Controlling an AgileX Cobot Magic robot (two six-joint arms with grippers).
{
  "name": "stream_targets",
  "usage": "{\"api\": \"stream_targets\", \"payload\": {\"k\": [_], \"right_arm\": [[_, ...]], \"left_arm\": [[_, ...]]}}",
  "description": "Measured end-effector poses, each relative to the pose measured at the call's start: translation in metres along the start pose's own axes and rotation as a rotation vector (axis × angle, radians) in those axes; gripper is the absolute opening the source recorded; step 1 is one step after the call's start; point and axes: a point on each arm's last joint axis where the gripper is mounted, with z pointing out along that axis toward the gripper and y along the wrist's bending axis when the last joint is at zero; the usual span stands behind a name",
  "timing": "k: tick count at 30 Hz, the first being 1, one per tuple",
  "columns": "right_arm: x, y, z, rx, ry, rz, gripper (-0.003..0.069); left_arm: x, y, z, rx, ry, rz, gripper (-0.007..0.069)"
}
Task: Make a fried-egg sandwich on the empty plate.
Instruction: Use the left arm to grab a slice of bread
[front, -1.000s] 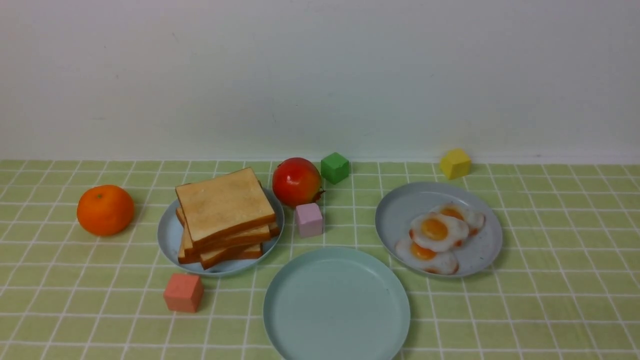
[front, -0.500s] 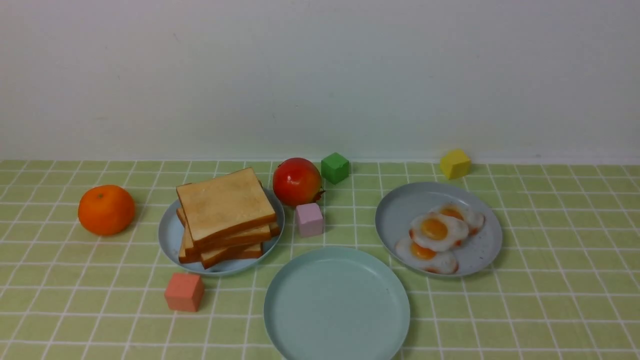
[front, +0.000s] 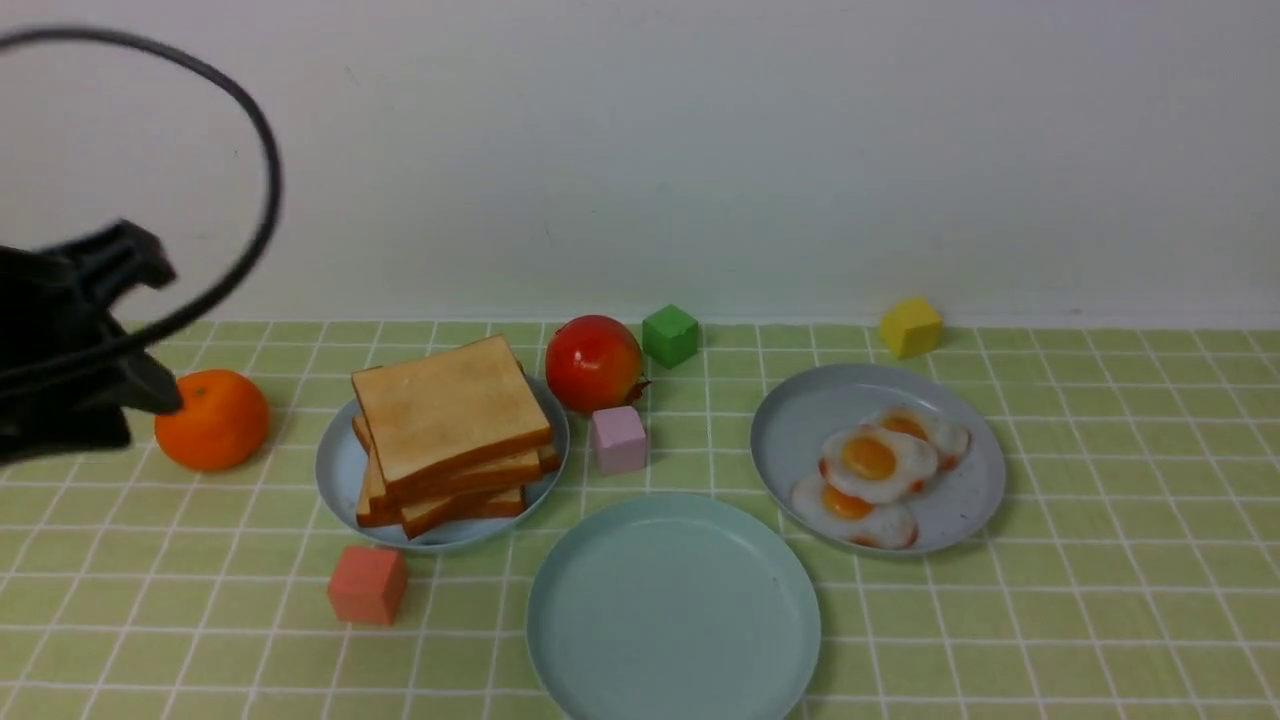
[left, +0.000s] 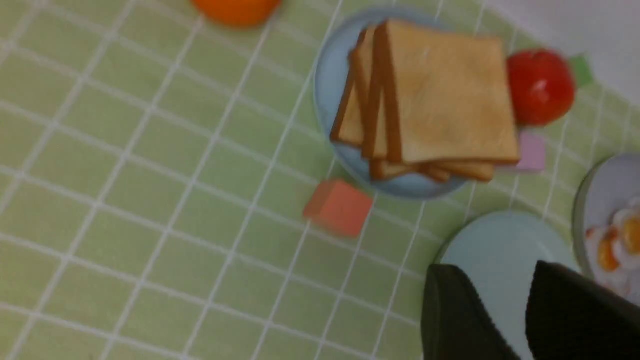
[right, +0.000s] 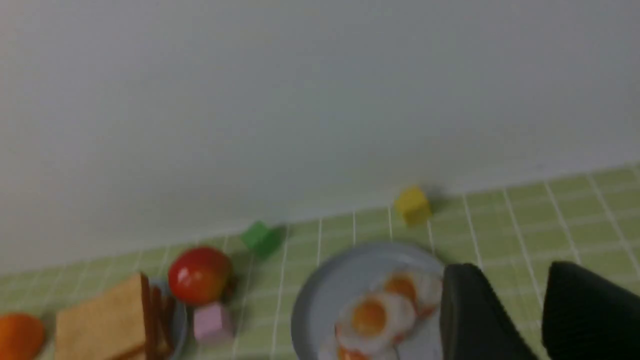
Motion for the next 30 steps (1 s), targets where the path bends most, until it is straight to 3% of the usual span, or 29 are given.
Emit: {"api": "stream_targets", "payload": {"k": [4, 8, 13, 20, 30], "right_arm": [[0.020, 0.001, 0.024, -0.029, 0.254, 0.005, 0.0241], [0.026, 0.006, 0.032, -0.098, 0.331, -0.003, 0.0241], [0.026, 0.012, 0.033, -0.168, 0.332, -0.022, 0.0241], [0.027, 0.013, 0.033, -0.190, 0.335, -0.057, 0.0241], [0.028, 0.014, 0.032, -0.203, 0.346, -0.058, 0.0241]], "left_arm": [[-0.013, -0.005, 0.050, 0.000, 0.111, -0.033, 0.0237], [-0.031, -0.015, 0.081, 0.041, 0.125, 0.022, 0.0237], [-0.046, -0.019, 0.121, 0.049, 0.162, 0.107, 0.0237], [-0.050, -0.013, 0.167, 0.050, 0.203, 0.202, 0.0237], [-0.047, -0.005, 0.204, 0.056, 0.218, 0.113, 0.0237]]}}
